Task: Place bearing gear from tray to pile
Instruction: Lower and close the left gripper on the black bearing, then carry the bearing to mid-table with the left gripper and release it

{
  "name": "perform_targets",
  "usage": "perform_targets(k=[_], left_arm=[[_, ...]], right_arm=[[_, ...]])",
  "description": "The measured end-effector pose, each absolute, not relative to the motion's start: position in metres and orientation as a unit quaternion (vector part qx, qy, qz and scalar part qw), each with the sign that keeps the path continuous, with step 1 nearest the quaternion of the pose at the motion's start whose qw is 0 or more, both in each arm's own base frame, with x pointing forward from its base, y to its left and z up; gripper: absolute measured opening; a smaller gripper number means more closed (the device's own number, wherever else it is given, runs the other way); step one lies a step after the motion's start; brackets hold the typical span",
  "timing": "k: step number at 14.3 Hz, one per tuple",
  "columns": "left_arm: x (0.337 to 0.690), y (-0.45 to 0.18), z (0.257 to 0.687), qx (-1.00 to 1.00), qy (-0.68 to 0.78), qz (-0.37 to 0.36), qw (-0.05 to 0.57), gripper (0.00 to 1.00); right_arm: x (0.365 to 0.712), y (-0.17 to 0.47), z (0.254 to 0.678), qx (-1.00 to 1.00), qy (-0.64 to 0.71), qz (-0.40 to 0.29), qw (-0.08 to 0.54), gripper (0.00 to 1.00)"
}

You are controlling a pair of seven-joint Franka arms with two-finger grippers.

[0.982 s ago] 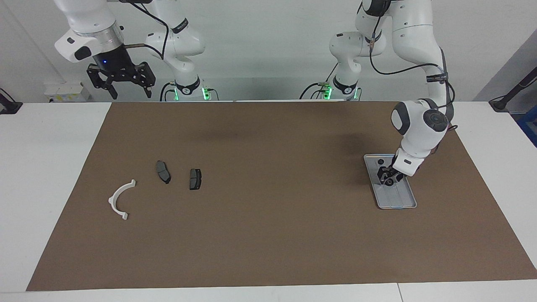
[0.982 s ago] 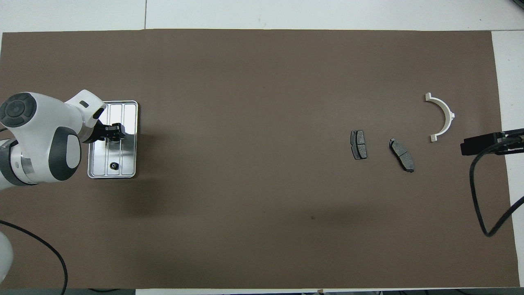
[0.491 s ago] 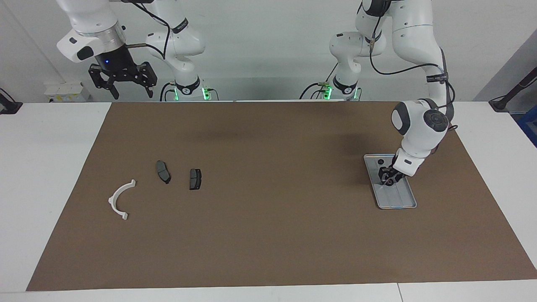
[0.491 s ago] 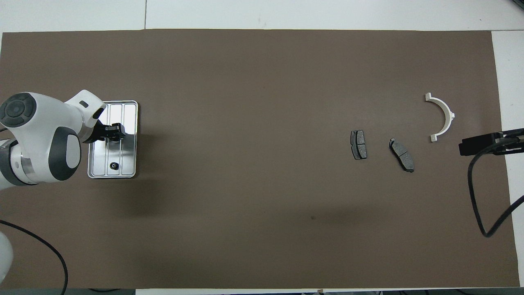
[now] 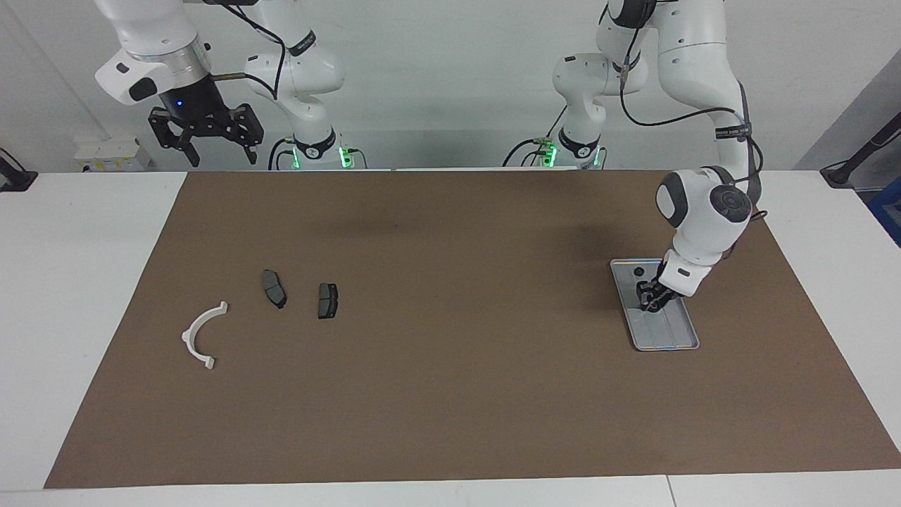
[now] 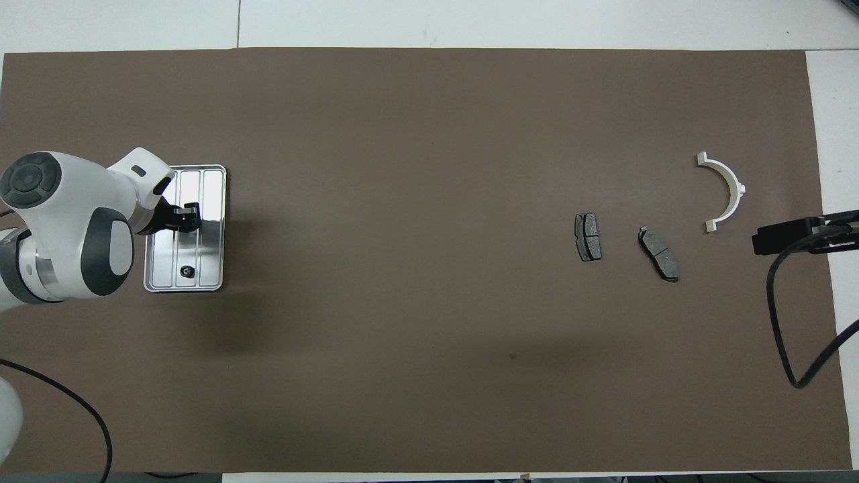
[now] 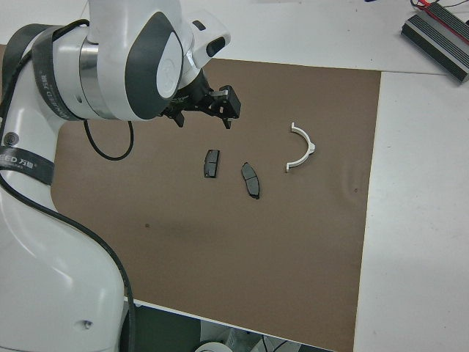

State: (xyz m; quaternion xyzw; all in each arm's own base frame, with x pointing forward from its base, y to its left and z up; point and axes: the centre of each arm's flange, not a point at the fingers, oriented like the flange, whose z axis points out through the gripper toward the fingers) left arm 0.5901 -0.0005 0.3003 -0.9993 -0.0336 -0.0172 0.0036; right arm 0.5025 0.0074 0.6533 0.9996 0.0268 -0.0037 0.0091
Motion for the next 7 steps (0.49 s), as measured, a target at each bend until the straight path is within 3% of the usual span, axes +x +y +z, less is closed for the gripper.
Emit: perform_targets(k=[4,7], left_arm=[[0.594,-0.005,0.307,-0.999,-0.038,-0.011,-0.001,0.34],[0.609,-0.039,0.349,-0.997,-0.076,0.013,-0.006,0.34]], right_arm=[[0.503,0.007,0.653,1.000,0.027,-0.004,0.009,1.00],[0.503,0.007,0.653,1.000,0.027,-0.004,0.009,1.00]])
